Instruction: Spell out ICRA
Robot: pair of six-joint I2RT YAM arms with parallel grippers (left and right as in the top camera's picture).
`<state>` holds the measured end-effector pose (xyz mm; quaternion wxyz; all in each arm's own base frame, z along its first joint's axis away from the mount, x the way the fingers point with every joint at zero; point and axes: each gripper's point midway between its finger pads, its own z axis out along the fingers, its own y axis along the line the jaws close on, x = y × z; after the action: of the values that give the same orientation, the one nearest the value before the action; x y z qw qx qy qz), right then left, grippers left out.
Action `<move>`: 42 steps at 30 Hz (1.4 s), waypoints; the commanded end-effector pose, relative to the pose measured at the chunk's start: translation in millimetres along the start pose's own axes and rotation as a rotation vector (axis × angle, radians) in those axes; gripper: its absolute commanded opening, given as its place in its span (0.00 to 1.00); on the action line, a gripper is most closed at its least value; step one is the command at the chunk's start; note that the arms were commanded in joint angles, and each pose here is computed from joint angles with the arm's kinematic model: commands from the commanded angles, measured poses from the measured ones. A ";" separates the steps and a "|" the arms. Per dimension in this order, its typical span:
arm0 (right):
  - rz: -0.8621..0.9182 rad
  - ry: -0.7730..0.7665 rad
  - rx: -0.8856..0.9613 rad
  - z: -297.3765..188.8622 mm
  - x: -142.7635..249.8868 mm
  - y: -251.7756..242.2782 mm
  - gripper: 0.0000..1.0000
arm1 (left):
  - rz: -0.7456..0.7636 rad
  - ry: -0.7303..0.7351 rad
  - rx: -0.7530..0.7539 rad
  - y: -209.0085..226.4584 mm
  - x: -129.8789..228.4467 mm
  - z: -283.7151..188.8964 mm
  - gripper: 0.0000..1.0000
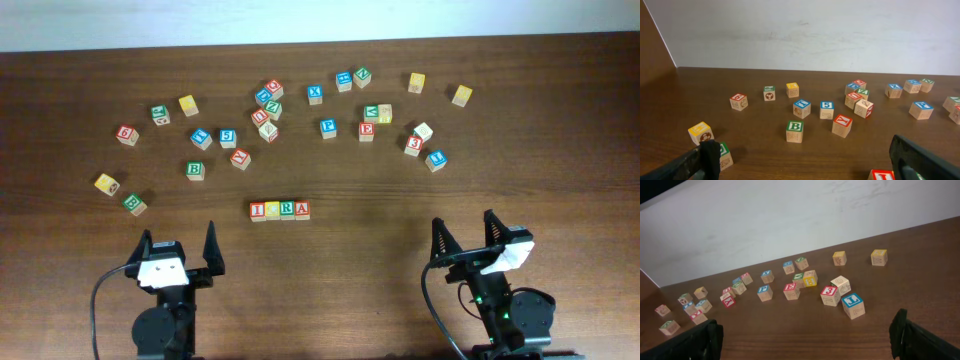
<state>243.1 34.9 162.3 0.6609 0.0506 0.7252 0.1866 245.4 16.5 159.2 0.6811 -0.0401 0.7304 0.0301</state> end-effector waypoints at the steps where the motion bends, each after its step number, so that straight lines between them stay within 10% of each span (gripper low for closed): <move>1: -0.003 -0.010 0.032 -0.4 -0.5 -6.3 0.98 | 0.016 0.003 0.007 -1.4 1.4 -0.1 0.99; 13: -0.458 0.003 0.096 -0.9 -1.3 -17.1 0.98 | 0.016 0.003 0.007 -1.4 1.3 -0.1 0.99; 42: -0.461 0.003 0.095 -0.8 -1.2 -17.1 0.98 | 0.016 0.003 0.007 -1.4 1.4 -0.1 0.99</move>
<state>245.2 21.9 160.7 0.6844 -0.0916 0.7234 0.0022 245.4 16.5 159.1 0.6811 -0.0401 0.7304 0.0301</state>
